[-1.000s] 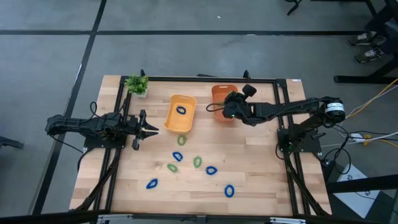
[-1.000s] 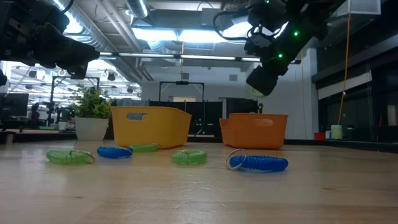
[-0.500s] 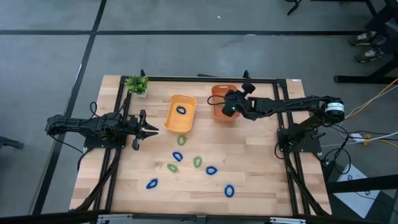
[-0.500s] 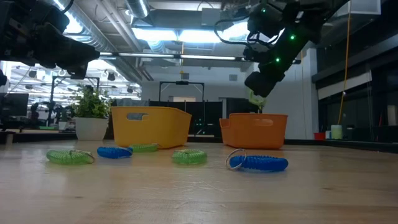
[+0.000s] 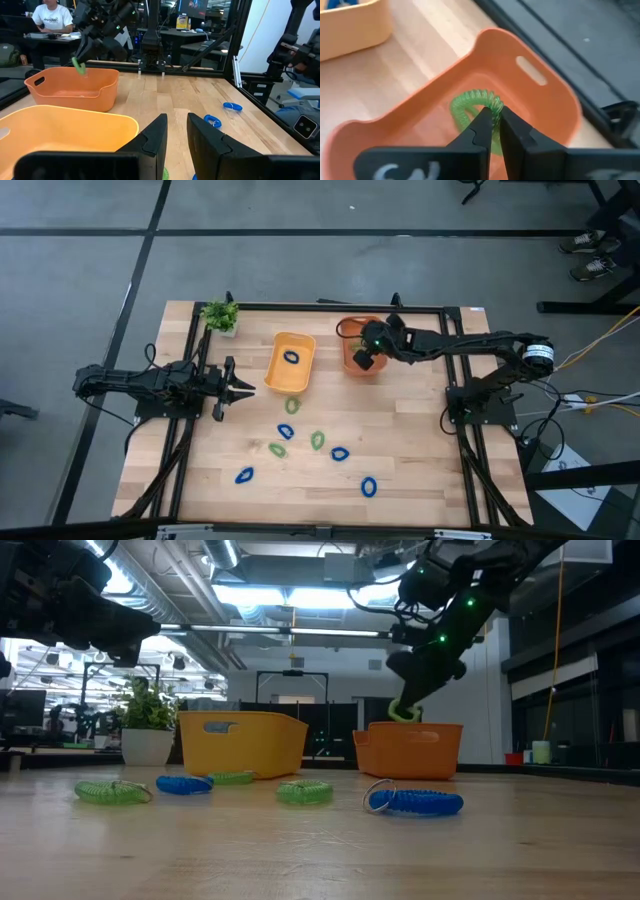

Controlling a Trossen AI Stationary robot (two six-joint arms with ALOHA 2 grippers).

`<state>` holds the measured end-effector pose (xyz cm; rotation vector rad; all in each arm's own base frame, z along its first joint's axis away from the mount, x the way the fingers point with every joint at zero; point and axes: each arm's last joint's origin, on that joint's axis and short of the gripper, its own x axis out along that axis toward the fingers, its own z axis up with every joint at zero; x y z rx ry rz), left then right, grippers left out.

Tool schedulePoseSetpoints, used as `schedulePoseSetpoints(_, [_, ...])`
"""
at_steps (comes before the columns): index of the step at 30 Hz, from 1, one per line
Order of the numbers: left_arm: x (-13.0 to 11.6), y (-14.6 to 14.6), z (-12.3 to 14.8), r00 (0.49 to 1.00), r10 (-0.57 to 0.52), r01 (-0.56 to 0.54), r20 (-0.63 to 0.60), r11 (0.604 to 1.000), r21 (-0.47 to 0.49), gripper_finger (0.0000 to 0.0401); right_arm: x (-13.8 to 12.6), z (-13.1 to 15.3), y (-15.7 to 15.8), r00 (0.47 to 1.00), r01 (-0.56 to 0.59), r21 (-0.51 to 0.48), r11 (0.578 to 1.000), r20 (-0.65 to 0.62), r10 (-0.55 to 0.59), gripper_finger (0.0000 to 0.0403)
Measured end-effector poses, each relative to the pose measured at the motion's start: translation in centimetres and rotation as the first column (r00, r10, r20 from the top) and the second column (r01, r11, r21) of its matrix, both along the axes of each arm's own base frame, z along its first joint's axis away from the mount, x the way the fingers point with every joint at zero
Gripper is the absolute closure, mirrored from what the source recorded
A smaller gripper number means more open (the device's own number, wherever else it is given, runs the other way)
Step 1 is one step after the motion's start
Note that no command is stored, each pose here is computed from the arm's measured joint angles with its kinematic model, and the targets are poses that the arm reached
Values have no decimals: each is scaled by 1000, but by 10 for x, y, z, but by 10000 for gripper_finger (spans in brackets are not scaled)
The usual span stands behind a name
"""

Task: Sort items
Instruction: Put the green keychain into the orange bin, then put the blue keychain into the yellow bin

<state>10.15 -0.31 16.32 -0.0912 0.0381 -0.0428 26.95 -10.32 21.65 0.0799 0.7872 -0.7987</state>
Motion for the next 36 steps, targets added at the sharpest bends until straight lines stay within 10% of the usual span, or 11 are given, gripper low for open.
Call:
schedulePoseSetpoints(12, [0,0,0,1000,0,0,0,1000,0,331,-1,-1,-2,999,-24,66,998,26,23,366])
schedulePoseSetpoints(36, [0,0,0,1000,0,0,0,1000,0,331,-3,-4,-1,1000,-6,125,992,31,3,213])
